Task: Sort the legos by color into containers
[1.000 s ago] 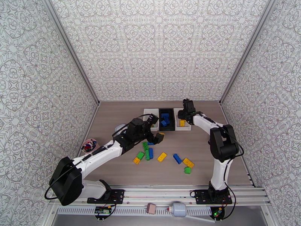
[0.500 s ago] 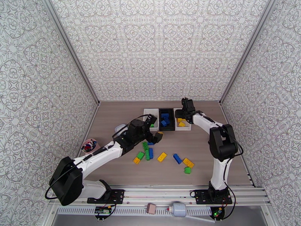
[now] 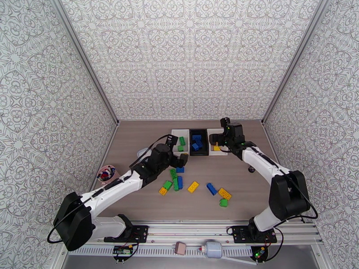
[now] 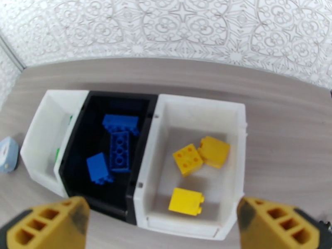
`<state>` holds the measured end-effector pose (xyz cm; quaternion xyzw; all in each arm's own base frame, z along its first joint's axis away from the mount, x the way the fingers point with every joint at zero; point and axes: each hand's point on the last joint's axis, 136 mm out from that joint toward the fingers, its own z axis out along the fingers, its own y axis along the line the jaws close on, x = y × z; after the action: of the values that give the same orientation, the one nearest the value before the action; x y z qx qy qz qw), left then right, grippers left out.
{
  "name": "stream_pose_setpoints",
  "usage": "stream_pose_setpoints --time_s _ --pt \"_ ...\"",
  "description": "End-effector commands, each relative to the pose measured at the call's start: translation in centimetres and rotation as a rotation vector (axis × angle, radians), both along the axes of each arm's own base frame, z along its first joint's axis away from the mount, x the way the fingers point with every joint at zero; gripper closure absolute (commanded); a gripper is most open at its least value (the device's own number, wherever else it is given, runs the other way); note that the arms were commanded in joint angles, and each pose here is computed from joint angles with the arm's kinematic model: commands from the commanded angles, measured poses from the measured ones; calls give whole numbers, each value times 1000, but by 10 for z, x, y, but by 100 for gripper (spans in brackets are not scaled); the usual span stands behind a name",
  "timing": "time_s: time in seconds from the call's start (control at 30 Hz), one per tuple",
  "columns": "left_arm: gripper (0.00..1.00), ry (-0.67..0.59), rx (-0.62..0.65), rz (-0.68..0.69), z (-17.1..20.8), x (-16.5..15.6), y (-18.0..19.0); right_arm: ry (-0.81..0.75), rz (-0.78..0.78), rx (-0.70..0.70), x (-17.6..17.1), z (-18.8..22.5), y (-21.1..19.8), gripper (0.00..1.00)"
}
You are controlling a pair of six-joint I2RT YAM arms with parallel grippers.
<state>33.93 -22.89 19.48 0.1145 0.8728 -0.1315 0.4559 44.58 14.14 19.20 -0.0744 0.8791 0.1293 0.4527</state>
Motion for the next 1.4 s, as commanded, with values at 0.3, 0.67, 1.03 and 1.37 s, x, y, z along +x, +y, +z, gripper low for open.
stream_pose_setpoints --time_s 0.3,0.67,1.03,1.37 --pt "8 530 42 298 -88 -28 24 26 130 25 -34 -9 22 0" --pt "25 757 80 320 -144 -38 16 43 146 -6 -39 -14 21 0" --pt "38 800 109 343 -163 -37 20 51 143 -11 -41 -16 19 0" --pt "59 817 114 343 -168 -39 21 59 147 -2 -44 -17 20 0"
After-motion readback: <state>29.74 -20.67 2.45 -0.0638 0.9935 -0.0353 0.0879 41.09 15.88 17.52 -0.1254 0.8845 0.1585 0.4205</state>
